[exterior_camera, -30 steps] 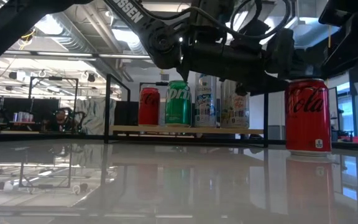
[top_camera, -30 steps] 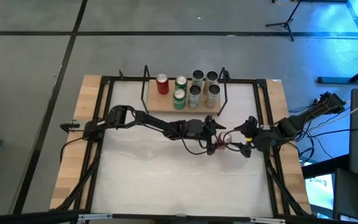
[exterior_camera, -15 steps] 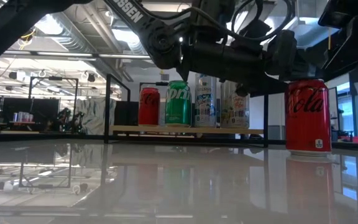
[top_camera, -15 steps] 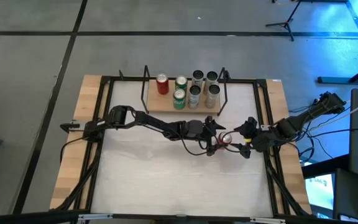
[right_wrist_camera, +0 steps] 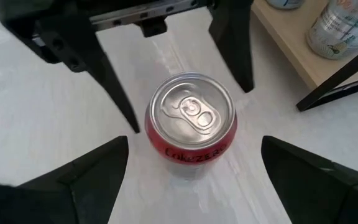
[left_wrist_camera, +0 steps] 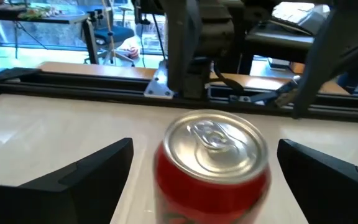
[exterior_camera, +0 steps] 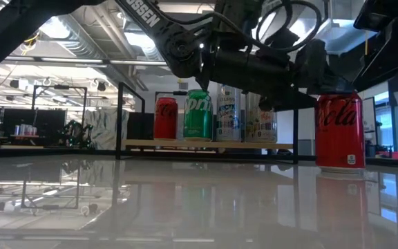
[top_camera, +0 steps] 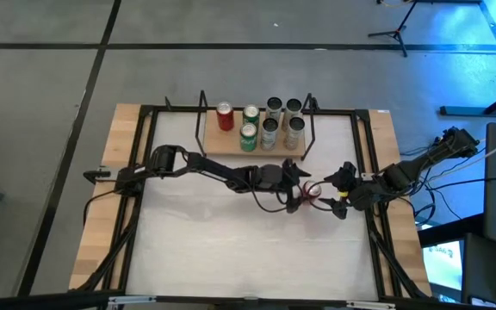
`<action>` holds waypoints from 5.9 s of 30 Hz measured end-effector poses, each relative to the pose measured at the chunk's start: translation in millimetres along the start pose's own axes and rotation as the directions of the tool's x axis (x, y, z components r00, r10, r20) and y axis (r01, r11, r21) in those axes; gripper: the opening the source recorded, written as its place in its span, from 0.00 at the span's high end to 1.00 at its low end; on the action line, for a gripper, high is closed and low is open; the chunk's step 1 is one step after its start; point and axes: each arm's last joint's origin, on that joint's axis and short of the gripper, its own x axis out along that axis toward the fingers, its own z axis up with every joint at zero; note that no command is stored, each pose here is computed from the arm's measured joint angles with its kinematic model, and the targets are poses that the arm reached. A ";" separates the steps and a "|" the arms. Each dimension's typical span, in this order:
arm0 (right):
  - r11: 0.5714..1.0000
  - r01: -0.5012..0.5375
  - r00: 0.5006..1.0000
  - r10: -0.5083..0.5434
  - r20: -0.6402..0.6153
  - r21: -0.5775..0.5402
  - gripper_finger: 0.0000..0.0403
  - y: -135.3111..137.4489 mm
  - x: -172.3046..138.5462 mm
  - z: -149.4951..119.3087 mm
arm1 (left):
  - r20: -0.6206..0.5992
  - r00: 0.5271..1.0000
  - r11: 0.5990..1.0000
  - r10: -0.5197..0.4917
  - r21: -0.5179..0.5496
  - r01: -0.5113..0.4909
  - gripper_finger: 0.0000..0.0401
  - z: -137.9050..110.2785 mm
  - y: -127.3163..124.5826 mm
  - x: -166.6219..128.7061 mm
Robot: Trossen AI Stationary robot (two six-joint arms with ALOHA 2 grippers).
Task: Place canned beverage on shelf
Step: Put the red and black soda can on the shelf
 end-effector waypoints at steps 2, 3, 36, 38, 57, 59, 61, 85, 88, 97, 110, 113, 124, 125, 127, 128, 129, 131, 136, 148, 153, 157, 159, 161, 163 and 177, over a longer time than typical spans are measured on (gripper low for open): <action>1.000 0.006 1.000 -0.006 0.006 -0.003 0.10 -0.2 0.0 0.2 | -0.004 1.000 1.000 -0.008 0.000 0.008 0.03 -0.3 -0.2 0.0; 1.000 0.012 1.000 -0.012 0.010 -0.003 0.10 -0.3 0.0 0.3 | -0.005 1.000 1.000 -0.014 0.000 0.014 0.03 -0.3 -0.6 0.0; 0.999 0.021 1.000 -0.020 0.015 -0.030 0.10 -0.7 0.0 0.3 | 0.026 1.000 1.000 -0.017 0.025 0.016 0.34 -13.7 -6.3 4.8; 0.999 0.020 1.000 -0.020 0.015 -0.031 0.10 -0.6 0.0 0.4 | 0.019 1.000 1.000 -0.002 0.030 0.001 0.34 -10.5 -12.2 2.8; 1.000 0.030 0.999 -0.030 0.043 -0.001 0.10 -2.2 -2.3 1.4 | -0.048 0.934 0.910 0.354 0.246 -0.333 0.34 81.3 -87.4 -73.3; 0.999 0.038 0.998 -0.038 0.052 0.001 0.10 -2.3 -2.2 1.8 | -0.051 0.925 0.901 0.375 0.254 -0.352 0.34 92.7 -89.3 -83.9; 0.999 0.040 0.998 -0.040 0.058 0.003 0.10 -2.3 -2.3 2.2 | -0.060 0.907 0.878 0.416 0.285 -0.384 0.34 100.5 -92.4 -94.9; 0.990 0.142 0.980 -0.143 0.141 0.014 0.10 -5.0 -2.7 4.8 | -0.111 0.559 0.567 0.821 0.045 -0.823 0.34 88.9 -38.0 -259.2; 0.982 0.189 0.966 -0.190 0.176 0.020 0.10 -4.3 -0.7 6.3 | -0.117 0.585 0.590 0.802 0.002 -0.808 0.34 85.0 -25.1 -252.3; 0.973 0.227 0.948 -0.229 0.219 0.033 0.10 -2.2 1.5 9.1 | -0.122 0.666 0.661 0.736 -0.081 -0.746 0.34 63.4 24.7 -232.6; 0.970 0.243 0.949 -0.241 0.203 0.013 0.10 4.2 10.4 9.2 | -0.099 0.574 0.559 0.813 -0.140 -0.817 0.32 40.1 58.6 -227.9; 0.969 0.247 0.949 -0.243 0.200 0.009 0.10 4.7 11.3 8.9 | -0.095 0.566 0.551 0.819 -0.146 -0.822 0.31 32.9 62.6 -222.8; 0.969 0.248 0.949 -0.244 0.199 0.007 0.10 4.7 11.4 8.8 | -0.122 0.521 0.509 0.845 -0.118 -0.852 0.31 20.6 76.2 -215.6; 0.969 0.247 0.949 -0.244 0.199 0.008 0.10 4.7 11.4 8.8 | -0.122 0.517 0.505 0.847 -0.117 -0.855 0.31 20.6 77.2 -215.8; 0.969 0.248 0.949 -0.244 0.199 0.008 0.10 4.7 11.4 8.8 | -0.122 0.510 0.498 0.852 -0.115 -0.859 0.31 20.8 79.9 -216.1; 0.969 0.247 0.949 -0.244 0.199 0.008 0.10 4.7 11.4 8.8 | -0.125 0.510 0.498 0.851 -0.117 -0.859 0.31 20.8 81.7 -216.2; 0.969 0.248 0.949 -0.244 0.199 0.007 0.10 4.7 11.4 8.8 | -0.129 0.514 0.501 0.848 -0.122 -0.857 0.31 20.8 83.7 -216.2; 0.969 0.248 0.949 -0.244 0.199 0.007 0.10 4.7 11.4 8.8 | -0.137 0.514 0.500 0.847 -0.122 -0.857 0.30 18.8 87.0 -215.2; 0.969 0.248 0.949 -0.244 0.199 0.007 0.10 4.6 11.4 8.8 | -0.142 0.518 0.504 0.843 -0.126 -0.854 0.30 17.4 87.8 -214.6; 0.969 0.248 0.949 -0.244 0.199 0.007 0.10 4.6 11.4 8.8 | -0.139 0.522 0.506 0.842 -0.131 -0.852 0.30 18.1 87.6 -214.4; 0.969 0.247 0.949 -0.244 0.199 0.007 0.10 4.7 11.4 8.8 | -0.139 0.522 0.507 0.842 -0.132 -0.852 0.30 18.1 87.6 -214.4; 0.969 0.248 0.949 -0.244 0.199 0.007 0.10 4.6 11.4 8.8 | -0.141 0.522 0.507 0.841 -0.127 -0.852 0.30 17.9 87.6 -214.4; 0.969 0.247 0.949 -0.244 0.199 0.007 0.10 4.7 11.4 8.8 | -0.145 0.518 0.505 0.843 -0.120 -0.855 0.30 17.4 87.7 -214.6; 0.969 0.247 0.949 -0.244 0.199 0.007 0.10 4.6 11.4 8.8 | -0.148 0.516 0.503 0.844 -0.114 -0.856 0.30 16.9 87.7 -214.8; 0.969 0.247 0.949 -0.244 0.199 0.007 0.10 4.6 11.4 8.8 | -0.150 0.515 0.503 0.844 -0.111 -0.857 0.30 16.7 87.7 -214.9; 0.970 0.245 0.950 -0.241 0.197 0.007 0.10 4.7 11.4 8.7 | -0.154 0.513 0.502 0.844 -0.106 -0.858 0.16 16.9 88.3 -215.1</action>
